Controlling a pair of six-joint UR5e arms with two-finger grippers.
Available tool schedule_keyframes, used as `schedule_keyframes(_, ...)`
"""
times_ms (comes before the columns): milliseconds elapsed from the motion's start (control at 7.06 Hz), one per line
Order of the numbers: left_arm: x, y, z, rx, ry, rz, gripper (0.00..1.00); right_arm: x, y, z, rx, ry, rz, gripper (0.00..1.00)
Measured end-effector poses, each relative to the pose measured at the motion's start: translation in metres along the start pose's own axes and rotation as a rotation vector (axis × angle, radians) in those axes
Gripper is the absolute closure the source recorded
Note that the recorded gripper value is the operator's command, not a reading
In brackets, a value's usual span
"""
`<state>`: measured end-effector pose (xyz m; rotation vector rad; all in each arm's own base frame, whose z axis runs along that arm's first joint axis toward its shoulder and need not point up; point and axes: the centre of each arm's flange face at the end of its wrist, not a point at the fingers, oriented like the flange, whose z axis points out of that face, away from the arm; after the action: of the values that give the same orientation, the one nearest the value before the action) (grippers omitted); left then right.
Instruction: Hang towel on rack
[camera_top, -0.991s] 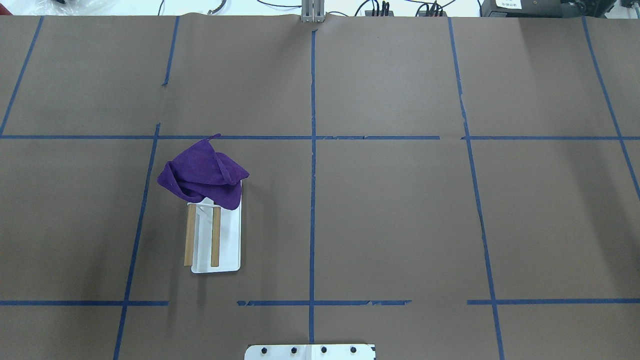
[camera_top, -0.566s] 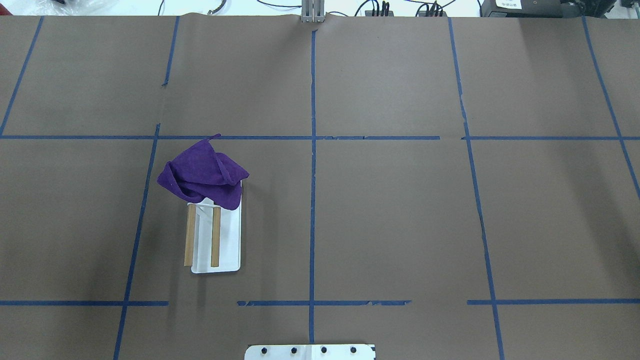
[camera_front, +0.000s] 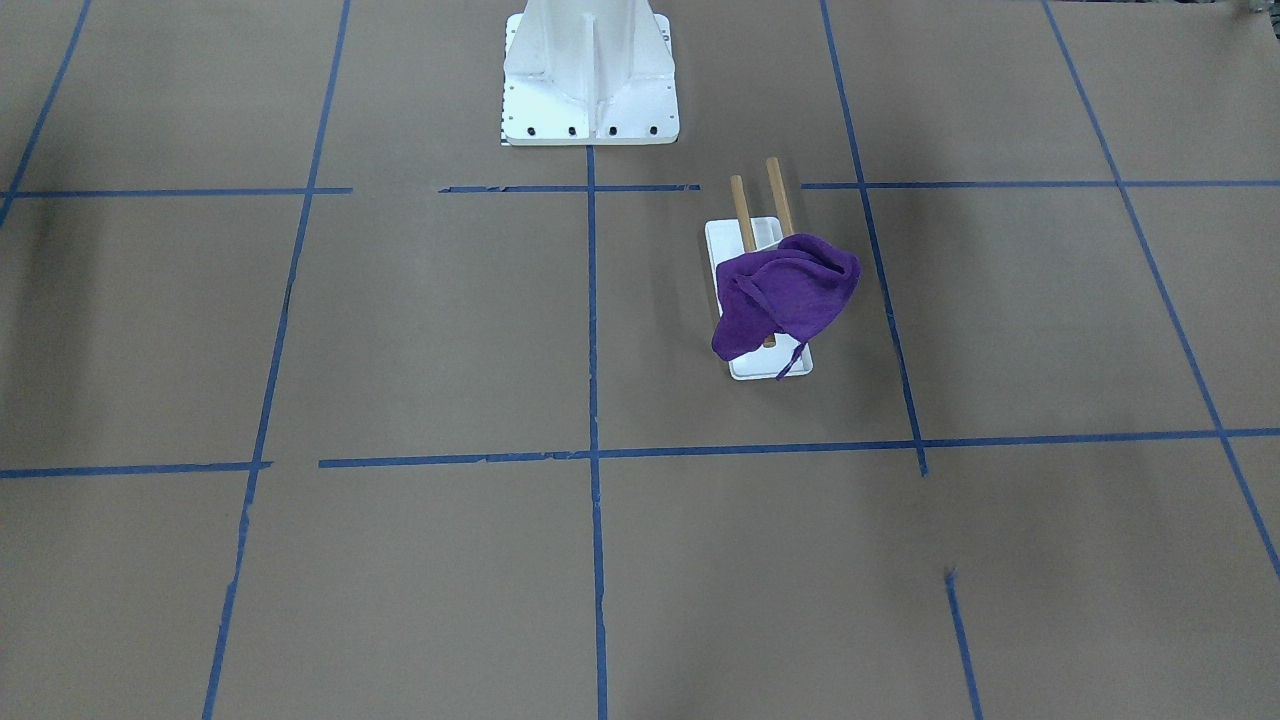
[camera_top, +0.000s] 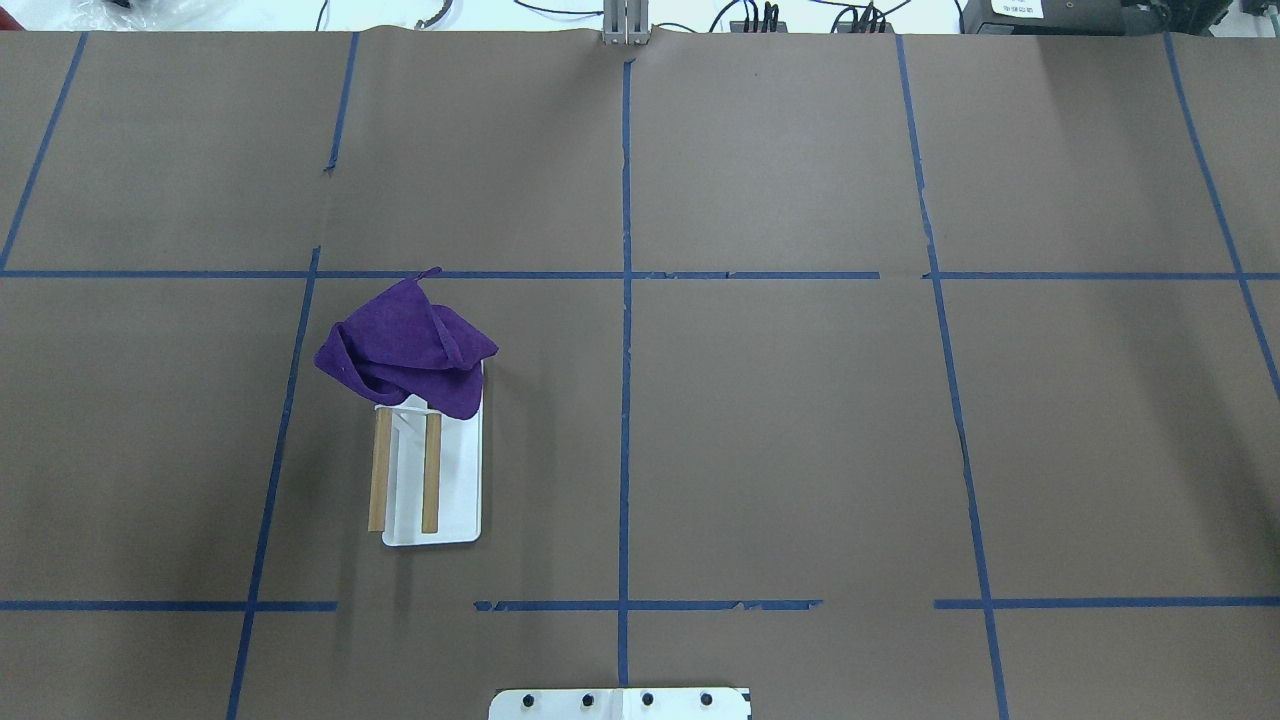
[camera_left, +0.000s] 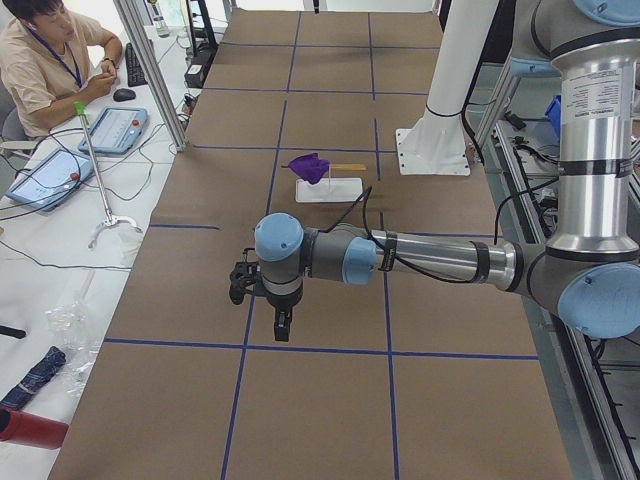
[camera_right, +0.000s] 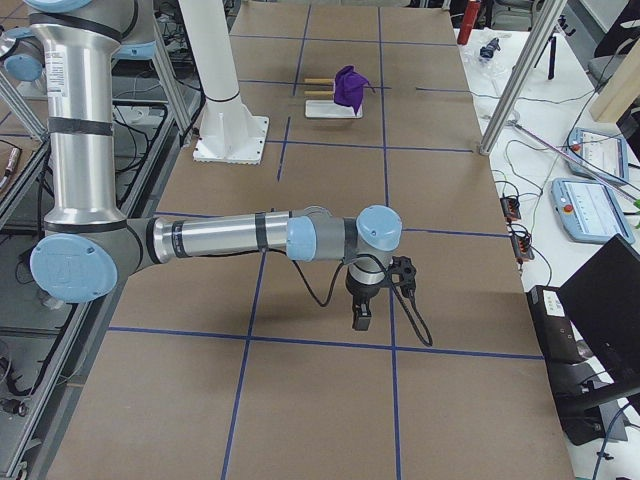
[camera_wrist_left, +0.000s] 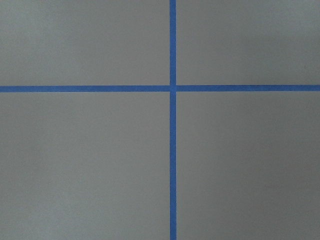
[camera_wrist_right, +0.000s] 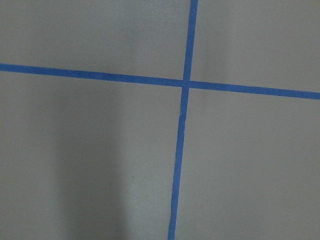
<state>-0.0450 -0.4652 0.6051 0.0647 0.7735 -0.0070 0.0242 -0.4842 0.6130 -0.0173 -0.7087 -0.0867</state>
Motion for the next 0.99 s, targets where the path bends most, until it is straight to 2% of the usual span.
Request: schedule_keyframes(991, -0.0016, 0.0017, 0.0022, -0.006, -0.002, -0.012, 0.0, 0.0037, 0.0047, 0.0036, -0.008, 0.0, 0.01, 0.0)
